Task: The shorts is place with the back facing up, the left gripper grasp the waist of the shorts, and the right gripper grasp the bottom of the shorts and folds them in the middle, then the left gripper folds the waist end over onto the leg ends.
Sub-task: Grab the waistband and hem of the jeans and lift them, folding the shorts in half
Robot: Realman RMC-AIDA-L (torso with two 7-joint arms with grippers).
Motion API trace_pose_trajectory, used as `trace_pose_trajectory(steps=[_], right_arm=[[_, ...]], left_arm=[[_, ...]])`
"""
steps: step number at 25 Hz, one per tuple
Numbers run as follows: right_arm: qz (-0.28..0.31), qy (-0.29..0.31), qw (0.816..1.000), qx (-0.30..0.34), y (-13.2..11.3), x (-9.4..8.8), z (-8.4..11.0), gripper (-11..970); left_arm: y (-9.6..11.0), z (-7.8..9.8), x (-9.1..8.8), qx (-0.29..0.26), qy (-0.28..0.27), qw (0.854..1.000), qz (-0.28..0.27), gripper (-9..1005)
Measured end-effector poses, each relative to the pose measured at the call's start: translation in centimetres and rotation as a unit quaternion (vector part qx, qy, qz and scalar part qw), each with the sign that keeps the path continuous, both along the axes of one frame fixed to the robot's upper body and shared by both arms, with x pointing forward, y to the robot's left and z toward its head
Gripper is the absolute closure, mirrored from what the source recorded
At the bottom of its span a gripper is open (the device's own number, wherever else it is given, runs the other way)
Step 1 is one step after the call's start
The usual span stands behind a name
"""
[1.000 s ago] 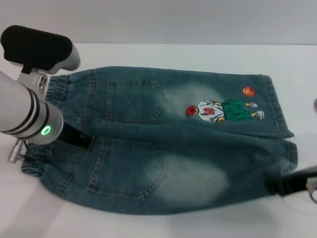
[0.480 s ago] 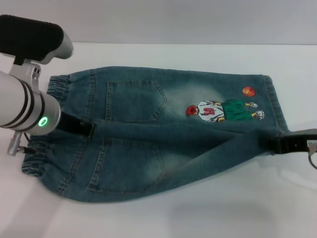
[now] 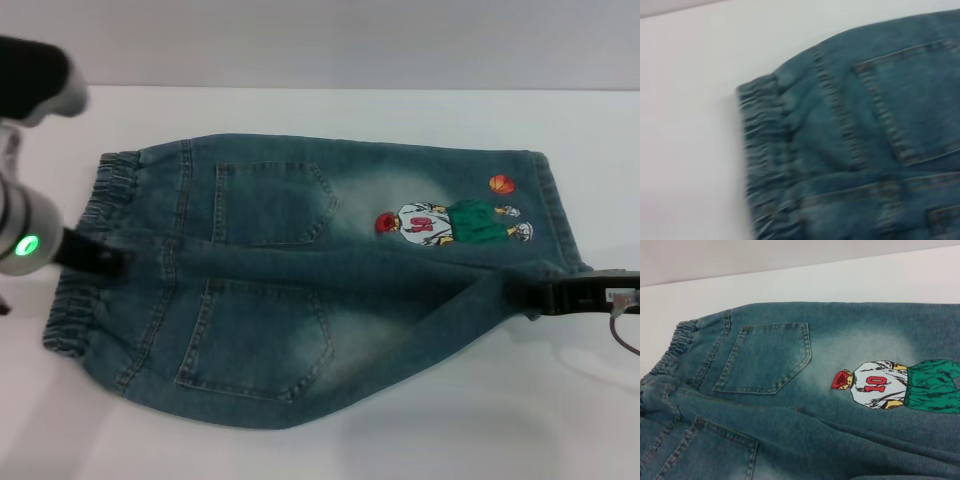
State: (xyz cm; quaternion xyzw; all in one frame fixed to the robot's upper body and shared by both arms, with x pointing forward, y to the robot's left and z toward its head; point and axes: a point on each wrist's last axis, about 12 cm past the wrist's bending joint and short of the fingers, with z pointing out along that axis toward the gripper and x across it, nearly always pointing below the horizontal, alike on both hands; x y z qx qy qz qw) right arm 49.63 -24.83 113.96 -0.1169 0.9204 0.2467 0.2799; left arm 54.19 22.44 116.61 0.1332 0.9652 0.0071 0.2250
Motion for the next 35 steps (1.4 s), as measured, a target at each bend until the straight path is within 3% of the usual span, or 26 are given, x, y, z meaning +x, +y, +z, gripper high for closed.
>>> trace_pose_trajectory(steps=[2,3,5,8,10,14,28,35], right_arm=[[-0.001,0.001,1.000,0.000,-0.1,0.0,-0.1,922],[-0.001,0.002,1.000,0.000,-0.1,-0.1,-0.1,922],[-0.001,0.003,1.000,-0.001,-0.1,-0.1,-0.1,922],[-0.001,0.003,1.000,-0.002,-0.2,0.0,-0.1,922],[0.000,0.004,1.000,-0.002,-0.1,0.2,-0.1,922],[0.003,0.003,1.000,-0.003,0.0,0.4,0.0,923],[0.006,0.008,1.000,-0.005,0.0,0.8,-0.3,923],[0.009,0.006,1.000,-0.005,0.2,1.0,-0.1,923]], left_arm=[[0.0,0.0,0.0,0.000,0.000,1.000,0.000,941],[2.0,-0.6,0.1,0.001,0.019,0.999,0.033,941],[2.9,-0.8,0.2,0.001,0.028,0.999,0.046,940],[2.9,-0.8,0.2,0.001,0.028,0.999,0.046,830],[4.2,-2.0,0.5,0.013,0.060,0.997,0.056,746],[4.1,-2.6,0.7,0.020,0.081,0.995,0.052,558],[4.4,-2.9,0.8,0.029,0.101,0.993,0.053,137],[3.9,-3.3,0.9,0.030,0.111,0.992,0.048,136]])
